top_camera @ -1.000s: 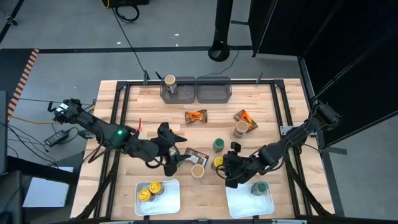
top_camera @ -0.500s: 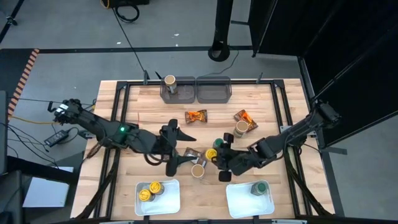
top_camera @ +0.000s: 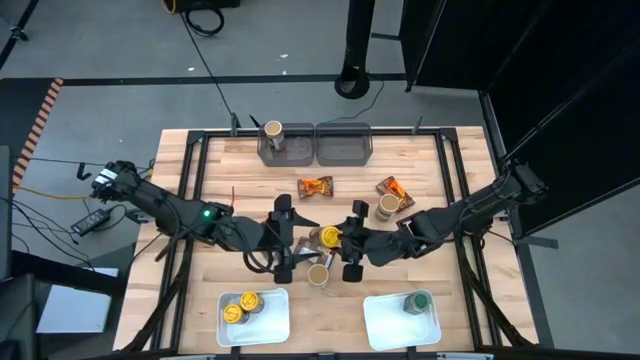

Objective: Sort spices by type
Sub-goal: Put the yellow seasoning bottle into the left white bin

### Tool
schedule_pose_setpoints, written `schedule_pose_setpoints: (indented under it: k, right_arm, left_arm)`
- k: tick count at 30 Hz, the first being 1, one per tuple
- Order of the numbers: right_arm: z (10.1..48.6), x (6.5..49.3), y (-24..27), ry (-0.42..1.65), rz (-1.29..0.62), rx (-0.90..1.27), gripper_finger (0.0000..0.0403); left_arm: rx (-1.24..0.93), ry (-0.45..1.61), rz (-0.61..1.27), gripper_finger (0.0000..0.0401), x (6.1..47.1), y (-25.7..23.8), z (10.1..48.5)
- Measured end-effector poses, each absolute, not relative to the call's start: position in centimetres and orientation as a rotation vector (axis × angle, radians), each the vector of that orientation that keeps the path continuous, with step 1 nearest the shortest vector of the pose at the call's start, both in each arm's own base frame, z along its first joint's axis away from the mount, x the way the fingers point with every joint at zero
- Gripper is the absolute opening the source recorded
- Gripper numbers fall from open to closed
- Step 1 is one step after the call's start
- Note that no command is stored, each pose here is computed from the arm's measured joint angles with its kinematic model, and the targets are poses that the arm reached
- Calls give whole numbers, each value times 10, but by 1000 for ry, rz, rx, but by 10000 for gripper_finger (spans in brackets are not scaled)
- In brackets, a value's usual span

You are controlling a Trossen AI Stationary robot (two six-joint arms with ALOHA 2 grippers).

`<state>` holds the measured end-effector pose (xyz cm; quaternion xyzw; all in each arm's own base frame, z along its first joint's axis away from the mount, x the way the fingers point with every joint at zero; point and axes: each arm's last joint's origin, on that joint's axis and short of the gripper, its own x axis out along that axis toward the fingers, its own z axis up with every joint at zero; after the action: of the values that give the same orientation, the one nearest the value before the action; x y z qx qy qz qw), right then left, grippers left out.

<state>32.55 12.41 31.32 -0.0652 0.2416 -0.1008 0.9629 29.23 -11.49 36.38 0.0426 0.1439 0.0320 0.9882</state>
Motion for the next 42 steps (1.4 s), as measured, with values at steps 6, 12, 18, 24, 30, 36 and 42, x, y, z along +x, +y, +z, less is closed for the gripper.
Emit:
schedule_pose_setpoints:
  k: [6, 12, 18, 24, 30, 36, 42]
  right_arm:
    - [319, 328, 125, 438, -195, -132, 179]
    - [321, 329, 126, 419, -191, -131, 178]
    - [322, 330, 126, 412, -190, -130, 179]
    - [322, 330, 126, 414, -187, -146, 179]
    - [321, 330, 125, 416, -186, -155, 179]
    - [320, 329, 125, 424, -180, -158, 179]
    - [318, 329, 125, 439, -179, -166, 180]
  left_arm:
    - [104, 286, 81, 310, 299, -112, 360]
    - [103, 290, 98, 310, 302, -106, 360]
    - [88, 294, 43, 310, 304, -103, 359]
    - [84, 270, 33, 303, 311, -105, 357]
    - [97, 243, 30, 281, 311, -105, 360]
    - [106, 262, 20, 270, 315, -107, 355]
    - [118, 276, 17, 269, 320, -109, 349]
